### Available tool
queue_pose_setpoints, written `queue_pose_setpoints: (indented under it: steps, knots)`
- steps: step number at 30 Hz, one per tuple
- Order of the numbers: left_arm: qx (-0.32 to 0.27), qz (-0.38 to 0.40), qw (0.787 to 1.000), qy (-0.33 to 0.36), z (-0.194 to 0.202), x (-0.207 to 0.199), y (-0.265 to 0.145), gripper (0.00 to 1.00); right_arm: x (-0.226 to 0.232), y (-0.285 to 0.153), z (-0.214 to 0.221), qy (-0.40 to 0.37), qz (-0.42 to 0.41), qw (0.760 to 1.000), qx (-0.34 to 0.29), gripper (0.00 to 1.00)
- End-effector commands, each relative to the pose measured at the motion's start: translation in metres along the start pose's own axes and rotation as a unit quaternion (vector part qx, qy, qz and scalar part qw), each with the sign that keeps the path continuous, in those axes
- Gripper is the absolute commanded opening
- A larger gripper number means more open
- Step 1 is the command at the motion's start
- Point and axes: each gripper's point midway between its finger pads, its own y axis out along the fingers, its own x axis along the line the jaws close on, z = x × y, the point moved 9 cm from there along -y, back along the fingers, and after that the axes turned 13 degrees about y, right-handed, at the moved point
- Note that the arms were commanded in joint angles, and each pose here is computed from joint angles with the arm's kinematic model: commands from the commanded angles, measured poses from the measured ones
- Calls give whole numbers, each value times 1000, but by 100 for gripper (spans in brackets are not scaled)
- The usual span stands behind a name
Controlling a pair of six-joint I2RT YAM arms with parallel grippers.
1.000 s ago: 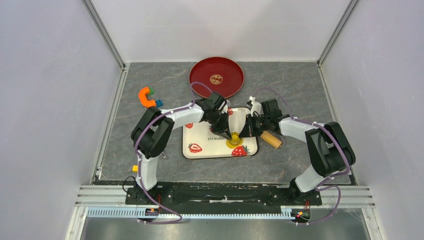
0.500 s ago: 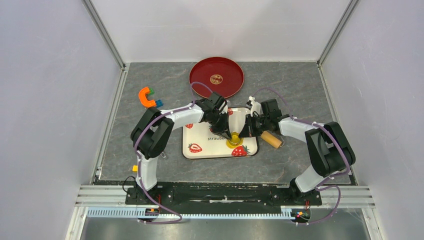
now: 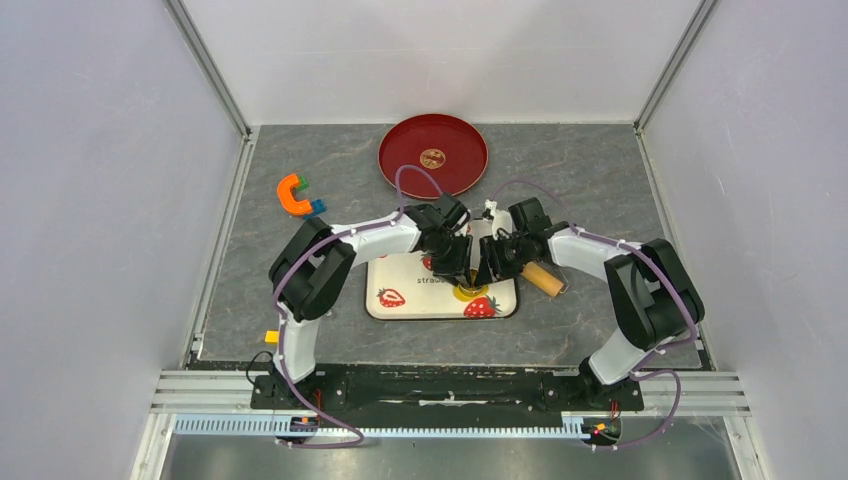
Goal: Roll out the dumpling wrappers from the dough
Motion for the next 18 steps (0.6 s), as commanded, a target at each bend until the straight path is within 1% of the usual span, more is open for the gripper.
queue_pose_setpoints:
  steps: [1, 4, 6, 13, 18]
  knots:
    - [46, -66, 996, 30, 16, 3, -5, 44, -15, -10, 29, 29, 88, 991, 94, 45]
    - [12, -61, 997, 35, 3, -7, -23, 47, -3, -16, 15, 26, 68, 994, 79, 57]
    - [-7, -58, 998, 35, -2, -12, -32, 48, 3, -18, 9, 23, 59, 995, 75, 62]
    - [-46, -41, 998, 23, -2, -19, -55, 53, 8, -26, 1, 24, 38, 997, 68, 72]
    - [-67, -11, 998, -11, 7, -11, -64, 54, 10, -37, -6, 25, 33, 998, 47, 73]
